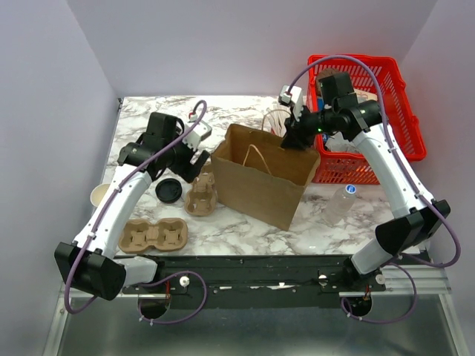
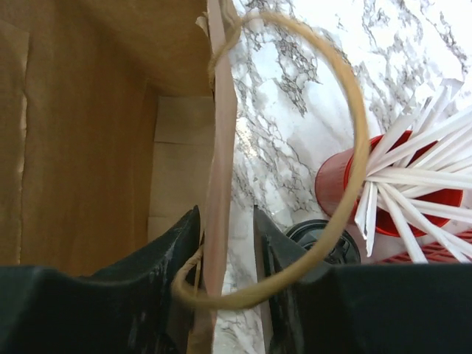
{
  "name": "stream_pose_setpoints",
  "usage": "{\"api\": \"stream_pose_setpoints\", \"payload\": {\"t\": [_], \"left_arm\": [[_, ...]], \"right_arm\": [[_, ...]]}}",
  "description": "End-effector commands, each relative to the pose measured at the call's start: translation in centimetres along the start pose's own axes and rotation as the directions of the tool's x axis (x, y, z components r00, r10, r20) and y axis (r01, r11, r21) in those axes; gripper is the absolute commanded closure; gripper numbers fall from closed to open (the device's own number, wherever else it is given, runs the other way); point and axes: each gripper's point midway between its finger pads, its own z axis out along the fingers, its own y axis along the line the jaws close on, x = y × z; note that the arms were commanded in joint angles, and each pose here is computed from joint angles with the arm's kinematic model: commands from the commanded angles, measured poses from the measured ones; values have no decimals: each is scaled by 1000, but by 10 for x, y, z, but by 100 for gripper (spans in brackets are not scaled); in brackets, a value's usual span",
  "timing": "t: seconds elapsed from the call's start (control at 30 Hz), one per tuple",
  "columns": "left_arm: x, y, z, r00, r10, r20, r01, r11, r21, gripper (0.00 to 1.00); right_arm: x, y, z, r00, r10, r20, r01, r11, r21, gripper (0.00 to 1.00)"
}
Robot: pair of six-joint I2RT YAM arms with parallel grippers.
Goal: Pack the takeout coffee
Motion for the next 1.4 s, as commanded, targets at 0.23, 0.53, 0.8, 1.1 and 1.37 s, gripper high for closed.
{"api": "stream_pose_setpoints", "payload": {"t": [0.23, 0.53, 0.8, 1.1, 1.37], "left_arm": [[61, -44, 26, 890, 456, 33, -441, 838, 322, 13], [79, -28, 57, 909, 410, -80, -361, 867, 343, 24], [41, -3, 61, 970, -203, -136, 214, 974, 72, 32], [60, -12, 97, 759, -549, -350, 572, 819, -44, 35], [80, -16, 114, 721, -562, -405, 587, 806, -74, 36]], "right_arm": [[1, 14, 2, 1000, -13, -2, 13, 998, -63, 99], [2, 9, -5, 1000, 8, -15, -8, 1000, -1, 99], [12, 3, -15, 999, 37, -24, -34, 993, 112, 99], [10, -4, -17, 999, 46, -22, -42, 987, 153, 100], [12, -4, -16, 999, 48, -20, -44, 987, 154, 100]]}}
